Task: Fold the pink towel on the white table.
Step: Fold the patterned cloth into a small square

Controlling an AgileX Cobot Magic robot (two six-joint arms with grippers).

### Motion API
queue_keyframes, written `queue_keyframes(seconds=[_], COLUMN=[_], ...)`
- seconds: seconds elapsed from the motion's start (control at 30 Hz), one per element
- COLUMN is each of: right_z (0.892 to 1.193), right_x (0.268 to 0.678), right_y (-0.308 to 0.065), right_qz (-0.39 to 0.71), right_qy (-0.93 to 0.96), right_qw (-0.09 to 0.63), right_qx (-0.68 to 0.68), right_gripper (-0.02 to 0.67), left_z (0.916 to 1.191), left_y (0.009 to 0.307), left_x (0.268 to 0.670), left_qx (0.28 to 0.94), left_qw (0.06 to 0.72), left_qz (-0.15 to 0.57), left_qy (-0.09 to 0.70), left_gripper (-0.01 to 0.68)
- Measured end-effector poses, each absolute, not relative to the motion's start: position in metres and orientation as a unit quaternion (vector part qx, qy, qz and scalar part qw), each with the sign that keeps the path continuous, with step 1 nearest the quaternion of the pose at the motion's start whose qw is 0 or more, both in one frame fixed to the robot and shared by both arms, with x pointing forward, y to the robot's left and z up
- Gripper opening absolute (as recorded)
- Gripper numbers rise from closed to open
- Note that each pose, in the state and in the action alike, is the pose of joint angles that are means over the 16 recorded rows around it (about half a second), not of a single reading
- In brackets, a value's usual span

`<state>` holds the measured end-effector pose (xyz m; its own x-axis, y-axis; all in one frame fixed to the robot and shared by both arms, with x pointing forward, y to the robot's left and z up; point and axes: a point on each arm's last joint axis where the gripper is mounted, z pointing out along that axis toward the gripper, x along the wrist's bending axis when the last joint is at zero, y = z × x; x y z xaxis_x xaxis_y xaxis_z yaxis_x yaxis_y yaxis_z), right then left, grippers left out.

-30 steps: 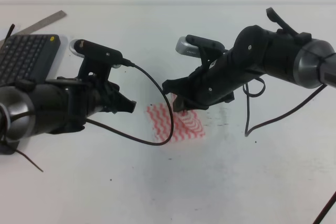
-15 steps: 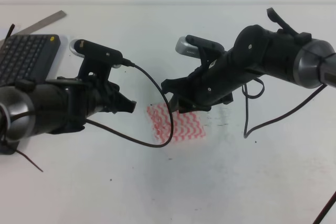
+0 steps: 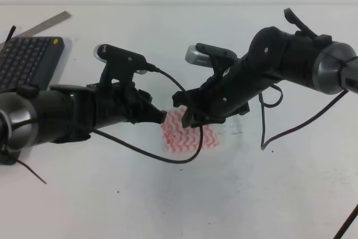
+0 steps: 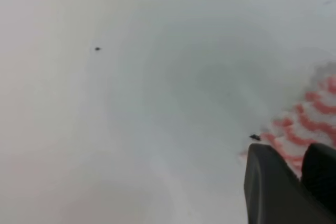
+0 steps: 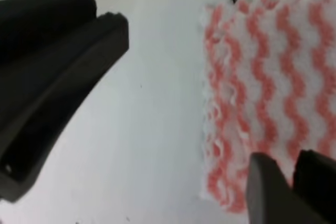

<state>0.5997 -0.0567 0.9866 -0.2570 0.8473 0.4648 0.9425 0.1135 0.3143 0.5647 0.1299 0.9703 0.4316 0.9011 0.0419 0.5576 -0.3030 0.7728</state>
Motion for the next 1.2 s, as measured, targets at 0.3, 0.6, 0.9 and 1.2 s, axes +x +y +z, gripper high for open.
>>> queue_keyframes(seconds=[0.3, 0.6, 0.9, 1.2], right_z=[0.986, 0.996, 1.002, 1.002], right_x=[0.607, 0.616, 0.616, 0.617], right_y=[-0.076, -0.101, -0.107, -0.107], right_qz=[-0.260, -0.256, -0.259, -0.259], right_qy=[-0.737, -0.722, -0.721, -0.722], right_qw=[0.068, 0.050, 0.042, 0.041], right_qx=[-0.620, -0.641, -0.641, -0.641], right_gripper=[0.020, -0.011, -0.014, -0.015], left_z=[0.971, 0.965, 0.957, 0.943], left_y=[0.119, 0.103, 0.091, 0.085], left_x=[0.561, 0.557, 0.557, 0.557], left_qx=[0.762, 0.755, 0.753, 0.759], left_qw=[0.396, 0.438, 0.455, 0.444], left_qz=[0.185, 0.096, 0.039, 0.014], left_qy=[0.478, 0.479, 0.474, 0.476], left_gripper=[0.131, 0.131, 0.131, 0.130])
